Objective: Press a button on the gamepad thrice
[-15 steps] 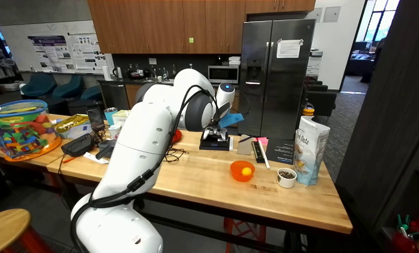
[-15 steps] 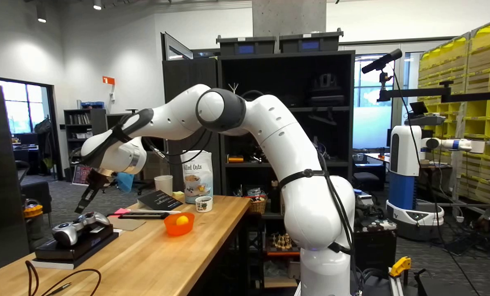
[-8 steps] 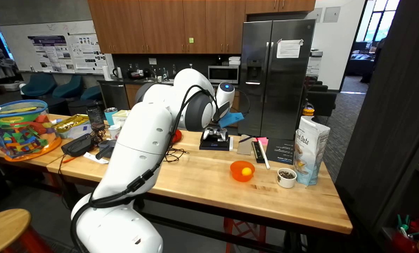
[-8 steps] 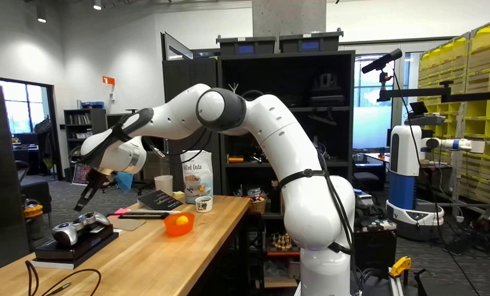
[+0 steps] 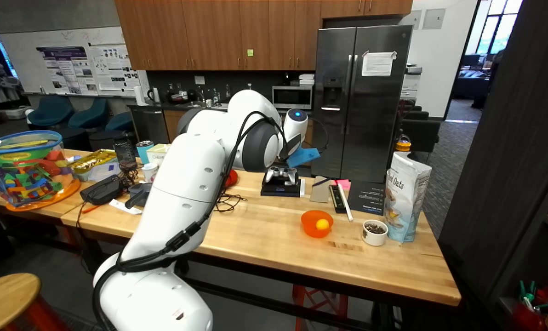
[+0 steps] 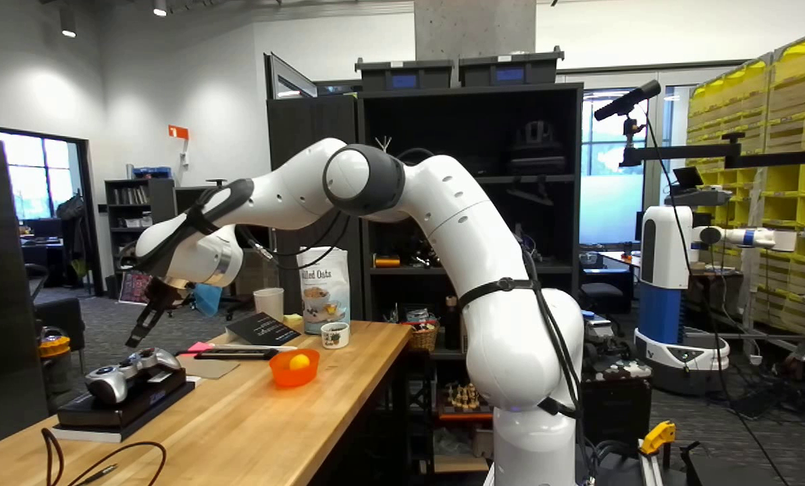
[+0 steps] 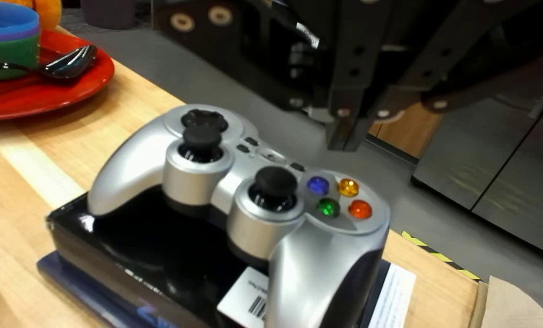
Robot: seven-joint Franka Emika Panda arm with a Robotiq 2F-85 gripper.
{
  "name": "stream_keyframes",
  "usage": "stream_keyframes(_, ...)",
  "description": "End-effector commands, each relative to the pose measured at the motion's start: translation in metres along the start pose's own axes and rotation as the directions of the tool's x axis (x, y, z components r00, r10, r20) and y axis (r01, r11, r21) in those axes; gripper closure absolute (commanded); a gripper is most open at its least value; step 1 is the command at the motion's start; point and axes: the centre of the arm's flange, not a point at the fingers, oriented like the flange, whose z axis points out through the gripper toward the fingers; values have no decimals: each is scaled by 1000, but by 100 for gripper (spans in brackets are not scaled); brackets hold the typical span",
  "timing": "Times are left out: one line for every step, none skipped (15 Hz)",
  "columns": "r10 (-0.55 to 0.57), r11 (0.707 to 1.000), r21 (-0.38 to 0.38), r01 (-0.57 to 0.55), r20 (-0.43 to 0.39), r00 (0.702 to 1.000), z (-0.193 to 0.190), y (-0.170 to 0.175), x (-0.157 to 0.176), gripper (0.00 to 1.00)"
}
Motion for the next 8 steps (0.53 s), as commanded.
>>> stream_keyframes(-7, 1000, -5, 7, 15, 1000, -8, -6, -11, 100)
stream_keyframes(-5, 1000, -2, 5, 20, 1000, -7, -7, -13, 100)
stream_keyframes(-6, 1000, 1, 6, 24, 1000, -5, -8, -15, 100)
stream_keyframes(-6, 1000, 4, 6, 27, 1000, -4, -9, -16, 100)
stream_keyframes(-5, 1000, 6, 5, 30, 1000, -2, -11, -18, 100)
stream_keyframes(-4, 1000, 4, 4, 29, 1000, -2, -11, -18, 100)
stream_keyframes(-4, 1000, 4, 4, 29, 1000, -2, -10, -18, 100)
stream_keyframes(-2, 1000, 1, 2, 30, 1000, -2, -10, -19, 100)
